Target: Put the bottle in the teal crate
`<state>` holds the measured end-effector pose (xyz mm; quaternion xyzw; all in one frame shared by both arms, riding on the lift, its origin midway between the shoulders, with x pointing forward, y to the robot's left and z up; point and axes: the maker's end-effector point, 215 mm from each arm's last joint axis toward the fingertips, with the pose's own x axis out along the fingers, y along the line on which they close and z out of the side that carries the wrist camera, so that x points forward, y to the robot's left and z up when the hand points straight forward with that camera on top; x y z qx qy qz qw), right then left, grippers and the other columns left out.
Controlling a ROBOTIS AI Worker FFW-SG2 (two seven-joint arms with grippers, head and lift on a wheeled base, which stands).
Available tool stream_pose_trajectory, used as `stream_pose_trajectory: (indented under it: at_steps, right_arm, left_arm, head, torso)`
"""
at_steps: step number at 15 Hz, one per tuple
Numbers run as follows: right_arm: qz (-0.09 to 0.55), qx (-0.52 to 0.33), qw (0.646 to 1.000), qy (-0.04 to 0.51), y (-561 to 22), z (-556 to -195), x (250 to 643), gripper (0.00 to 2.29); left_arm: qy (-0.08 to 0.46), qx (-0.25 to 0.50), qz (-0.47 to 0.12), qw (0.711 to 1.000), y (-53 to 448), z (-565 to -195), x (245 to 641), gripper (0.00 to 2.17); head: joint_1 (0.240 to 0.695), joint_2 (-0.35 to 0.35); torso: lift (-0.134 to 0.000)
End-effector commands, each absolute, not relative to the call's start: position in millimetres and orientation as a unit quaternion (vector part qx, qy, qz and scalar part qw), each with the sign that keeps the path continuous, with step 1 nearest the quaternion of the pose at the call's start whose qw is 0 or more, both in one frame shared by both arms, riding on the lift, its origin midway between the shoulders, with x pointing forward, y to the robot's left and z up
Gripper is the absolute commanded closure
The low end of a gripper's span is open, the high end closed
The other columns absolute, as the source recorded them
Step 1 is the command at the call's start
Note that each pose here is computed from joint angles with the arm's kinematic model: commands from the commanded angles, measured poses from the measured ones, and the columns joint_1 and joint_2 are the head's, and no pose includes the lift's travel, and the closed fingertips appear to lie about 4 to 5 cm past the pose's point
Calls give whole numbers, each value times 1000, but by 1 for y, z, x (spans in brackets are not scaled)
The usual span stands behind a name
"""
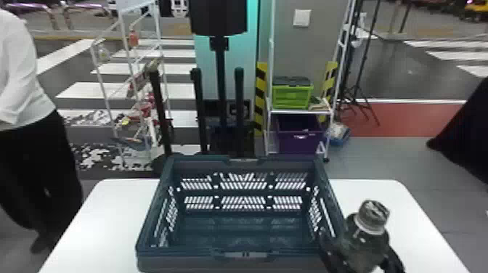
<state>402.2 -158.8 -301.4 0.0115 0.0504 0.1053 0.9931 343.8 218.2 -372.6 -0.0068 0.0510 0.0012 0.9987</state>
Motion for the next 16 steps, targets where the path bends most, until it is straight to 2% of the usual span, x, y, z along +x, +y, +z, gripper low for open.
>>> stream_pose_trajectory:
  at_steps: [1,6,8,14,16]
  right_arm:
    - [109,3,992,67,-152,-294,421,1781]
    - [124,-27,980,151,-129,-310,468,1777]
    - [136,-36,976,165,-115,-309,486,1777]
    - [165,-73,950,255,-78,-347,521,1777]
    - [166,-73,946,269,-68,-357,538,1777]
  left_arm:
    - [52,-6,2,999,220,-374,343,120]
    - [55,-6,3,998,221,-377,342,120]
    - [57,-8,4,998,221,-378,342,120]
    - [54,-8,4,998,222,-376,339,120]
    - [55,-8,3,998,222,-376,338,120]
  head:
    - [499,0]
    - [499,0]
    - [499,0]
    - [499,0]
    - [499,0]
  torso:
    - [0]
    - [0]
    - [0]
    - [0]
    - [0]
